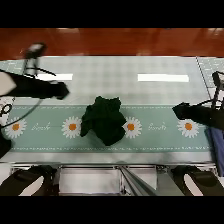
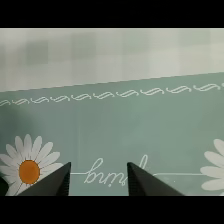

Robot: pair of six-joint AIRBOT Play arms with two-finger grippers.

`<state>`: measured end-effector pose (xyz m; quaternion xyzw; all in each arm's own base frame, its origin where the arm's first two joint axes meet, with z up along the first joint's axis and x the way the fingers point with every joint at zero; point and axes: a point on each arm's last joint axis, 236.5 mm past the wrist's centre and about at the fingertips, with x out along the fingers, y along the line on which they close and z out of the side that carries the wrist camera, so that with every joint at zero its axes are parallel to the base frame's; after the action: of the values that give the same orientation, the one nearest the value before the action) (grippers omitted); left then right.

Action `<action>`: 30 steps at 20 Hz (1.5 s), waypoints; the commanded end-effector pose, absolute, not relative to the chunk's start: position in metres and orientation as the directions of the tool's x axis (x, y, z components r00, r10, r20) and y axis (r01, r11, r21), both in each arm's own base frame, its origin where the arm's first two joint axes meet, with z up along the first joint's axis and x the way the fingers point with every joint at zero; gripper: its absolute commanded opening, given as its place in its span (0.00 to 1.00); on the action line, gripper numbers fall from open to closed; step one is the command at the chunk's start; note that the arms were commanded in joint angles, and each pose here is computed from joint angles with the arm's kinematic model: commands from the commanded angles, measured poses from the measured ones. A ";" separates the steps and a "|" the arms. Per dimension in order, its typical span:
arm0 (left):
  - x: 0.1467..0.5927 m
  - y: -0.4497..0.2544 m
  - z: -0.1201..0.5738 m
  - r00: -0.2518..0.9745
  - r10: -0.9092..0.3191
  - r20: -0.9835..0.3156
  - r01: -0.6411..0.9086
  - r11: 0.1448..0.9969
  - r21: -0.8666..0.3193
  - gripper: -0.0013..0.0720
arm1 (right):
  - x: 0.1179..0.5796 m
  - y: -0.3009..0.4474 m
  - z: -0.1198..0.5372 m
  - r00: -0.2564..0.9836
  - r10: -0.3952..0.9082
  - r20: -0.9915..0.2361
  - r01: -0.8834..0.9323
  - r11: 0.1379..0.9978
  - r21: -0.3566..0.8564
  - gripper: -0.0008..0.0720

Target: Fold the shirts.

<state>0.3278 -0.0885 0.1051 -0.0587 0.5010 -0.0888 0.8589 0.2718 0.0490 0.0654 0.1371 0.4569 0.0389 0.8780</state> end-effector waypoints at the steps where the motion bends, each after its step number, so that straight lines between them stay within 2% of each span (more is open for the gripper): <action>1: 0.276 -0.030 0.094 0.420 -0.197 -0.886 -0.115 0.957 -0.268 0.70 | 0.269 0.043 0.064 0.570 0.193 -0.799 0.072 0.957 0.282 0.57; 2: 0.245 -0.053 0.063 0.305 -0.329 -0.894 -0.149 0.911 -0.385 0.70 | 0.269 0.042 0.063 0.566 0.190 -0.802 0.074 0.957 0.279 0.57; 4: 0.201 -0.118 0.025 0.144 -0.607 -0.782 -0.151 0.767 -0.623 0.70 | 0.268 0.042 0.063 0.564 0.192 -0.803 0.074 0.957 0.281 0.57; 5: 0.187 -0.135 0.009 0.096 -0.668 -0.738 -0.161 0.721 -0.674 0.70 | 0.268 0.044 0.063 0.565 0.201 -0.800 0.073 0.954 0.291 0.57; 7: 0.173 -0.139 -0.026 0.060 -0.674 -0.736 -0.241 0.706 -0.666 0.70 | 0.269 0.045 0.064 0.565 0.206 -0.799 0.072 0.953 0.296 0.57; 11: 0.183 -0.136 -0.061 0.102 -0.659 -0.745 -0.336 0.683 -0.649 0.70 | 0.265 0.046 0.061 0.551 0.208 -0.808 0.063 0.955 0.289 0.57; 14: 0.212 -0.154 -0.061 0.186 -0.696 -0.693 -0.298 0.632 -0.715 0.70 | 0.265 0.046 0.061 0.552 0.209 -0.808 0.064 0.955 0.291 0.57; 19: 0.226 -0.189 -0.084 0.194 -0.691 -0.697 -0.302 0.634 -0.712 0.70 | 0.258 0.047 0.057 0.521 0.213 -0.826 0.069 0.955 0.290 0.57; 20: 0.228 -0.192 -0.083 0.183 -0.694 -0.697 -0.262 0.648 -0.715 0.29 | 0.257 0.047 0.056 0.515 0.214 -0.830 0.070 0.955 0.289 0.57; 21: 0.232 -0.193 -0.080 0.190 -0.697 -0.692 -0.218 0.657 -0.721 0.04 | 0.255 0.047 0.055 0.509 0.213 -0.834 0.071 0.955 0.288 0.57; 24: 0.243 -0.185 -0.068 0.201 -0.694 -0.692 -0.169 0.671 -0.722 0.04 | 0.245 0.045 0.033 0.461 0.203 -0.864 0.112 0.952 0.283 0.57; 26: 0.245 -0.181 -0.064 0.194 -0.694 -0.694 -0.161 0.675 -0.720 0.04 | 0.234 0.067 0.005 0.409 0.295 -0.864 0.135 0.917 0.376 0.57; 28: 0.245 -0.179 -0.065 0.192 -0.692 -0.696 -0.158 0.678 -0.718 0.04 | 0.231 0.101 -0.017 0.375 0.439 -0.817 0.133 0.846 0.516 0.57; 30: 0.244 -0.178 -0.065 0.190 -0.690 -0.698 -0.146 0.684 -0.715 0.04 | 0.235 0.120 -0.028 0.348 0.524 -0.777 0.132 0.793 0.594 0.57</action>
<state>0.2438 -0.1801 -0.0658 -0.3557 0.6049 -0.1912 0.6863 0.2324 0.0885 -0.0145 0.2290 0.5576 0.0838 0.7935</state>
